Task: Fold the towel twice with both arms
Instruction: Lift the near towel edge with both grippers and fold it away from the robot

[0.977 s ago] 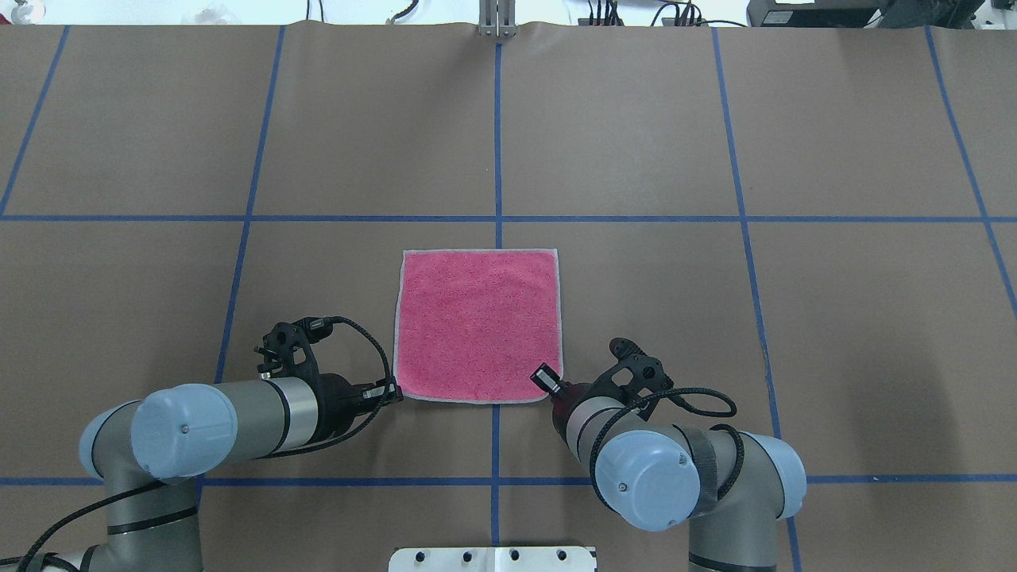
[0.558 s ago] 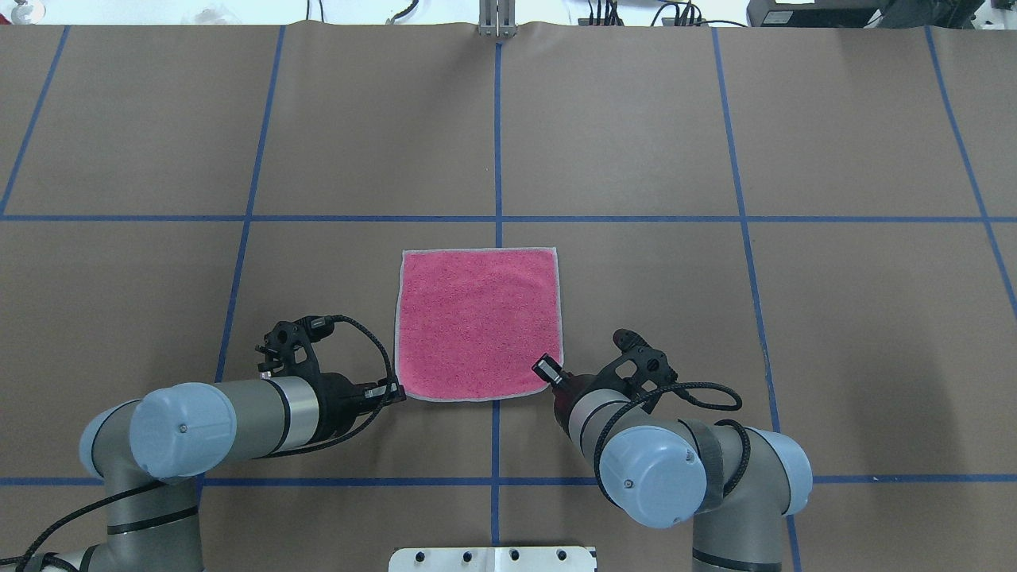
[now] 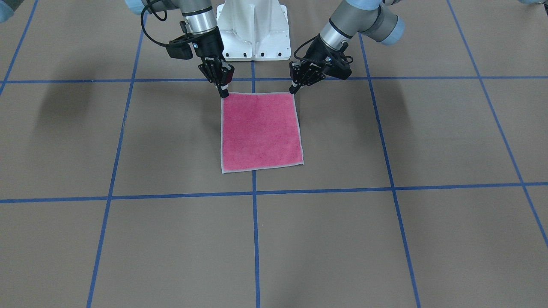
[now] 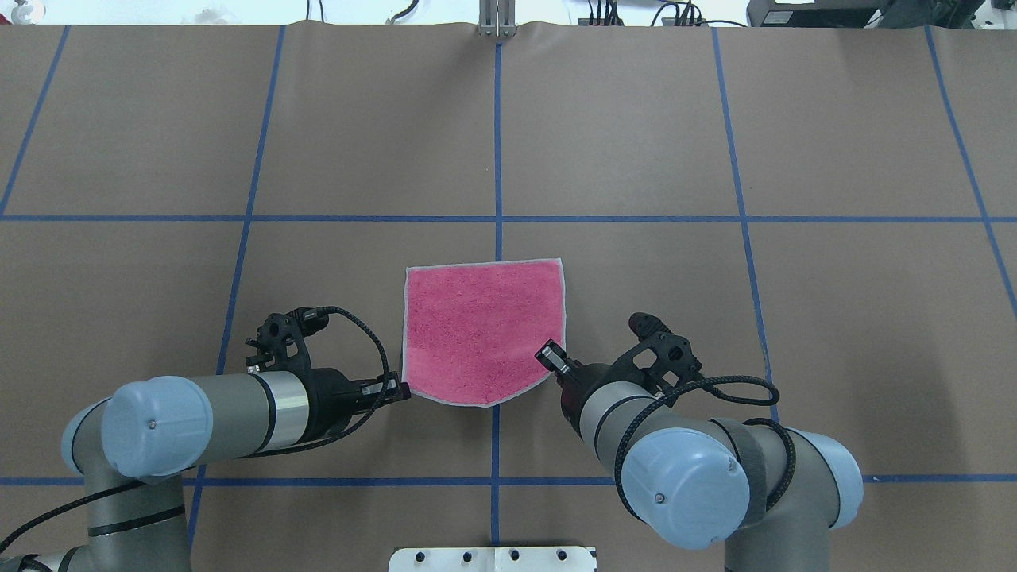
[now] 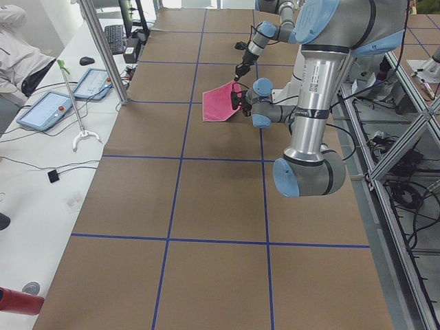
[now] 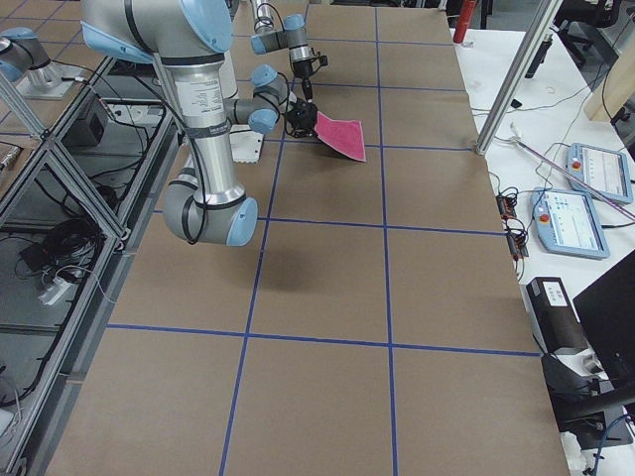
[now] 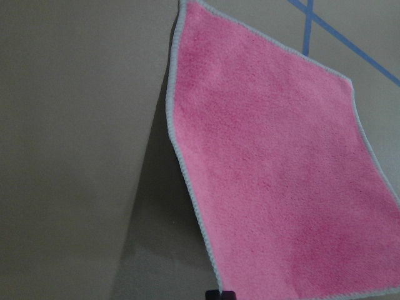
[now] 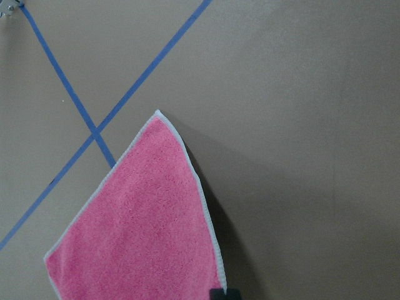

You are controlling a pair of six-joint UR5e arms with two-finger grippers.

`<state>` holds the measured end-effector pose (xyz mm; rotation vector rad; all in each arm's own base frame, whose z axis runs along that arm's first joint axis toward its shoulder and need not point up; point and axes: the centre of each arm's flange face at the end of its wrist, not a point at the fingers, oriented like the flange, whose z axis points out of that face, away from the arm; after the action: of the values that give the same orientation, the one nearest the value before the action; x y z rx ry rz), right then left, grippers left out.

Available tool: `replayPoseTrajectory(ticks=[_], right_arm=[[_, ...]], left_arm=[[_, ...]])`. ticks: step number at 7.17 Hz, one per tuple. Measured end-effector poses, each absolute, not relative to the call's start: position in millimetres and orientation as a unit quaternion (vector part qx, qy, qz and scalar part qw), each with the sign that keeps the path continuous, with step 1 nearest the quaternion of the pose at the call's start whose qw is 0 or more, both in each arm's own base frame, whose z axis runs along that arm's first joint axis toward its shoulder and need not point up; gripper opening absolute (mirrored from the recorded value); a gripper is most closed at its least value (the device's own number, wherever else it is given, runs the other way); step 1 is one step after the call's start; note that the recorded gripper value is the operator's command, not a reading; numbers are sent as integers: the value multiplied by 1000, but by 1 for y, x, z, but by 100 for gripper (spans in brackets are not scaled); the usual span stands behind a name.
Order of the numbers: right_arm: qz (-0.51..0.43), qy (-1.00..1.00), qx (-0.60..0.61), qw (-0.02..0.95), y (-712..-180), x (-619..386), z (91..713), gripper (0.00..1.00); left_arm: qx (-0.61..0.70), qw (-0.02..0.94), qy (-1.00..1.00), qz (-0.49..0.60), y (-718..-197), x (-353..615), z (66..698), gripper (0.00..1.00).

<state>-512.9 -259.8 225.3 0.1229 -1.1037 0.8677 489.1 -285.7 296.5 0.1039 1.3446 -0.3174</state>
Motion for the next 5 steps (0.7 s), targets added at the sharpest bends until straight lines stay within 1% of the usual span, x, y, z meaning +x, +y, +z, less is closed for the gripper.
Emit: replayPoseTrajectory(ticks=[2, 5], right_arm=[[396, -497, 65, 769, -263, -512, 226, 0], [407, -474, 88, 776, -294, -523, 242, 0]], left_arm=[[53, 774, 610, -161, -311, 478, 294, 0], [70, 777, 596, -188, -350, 474, 273, 0]])
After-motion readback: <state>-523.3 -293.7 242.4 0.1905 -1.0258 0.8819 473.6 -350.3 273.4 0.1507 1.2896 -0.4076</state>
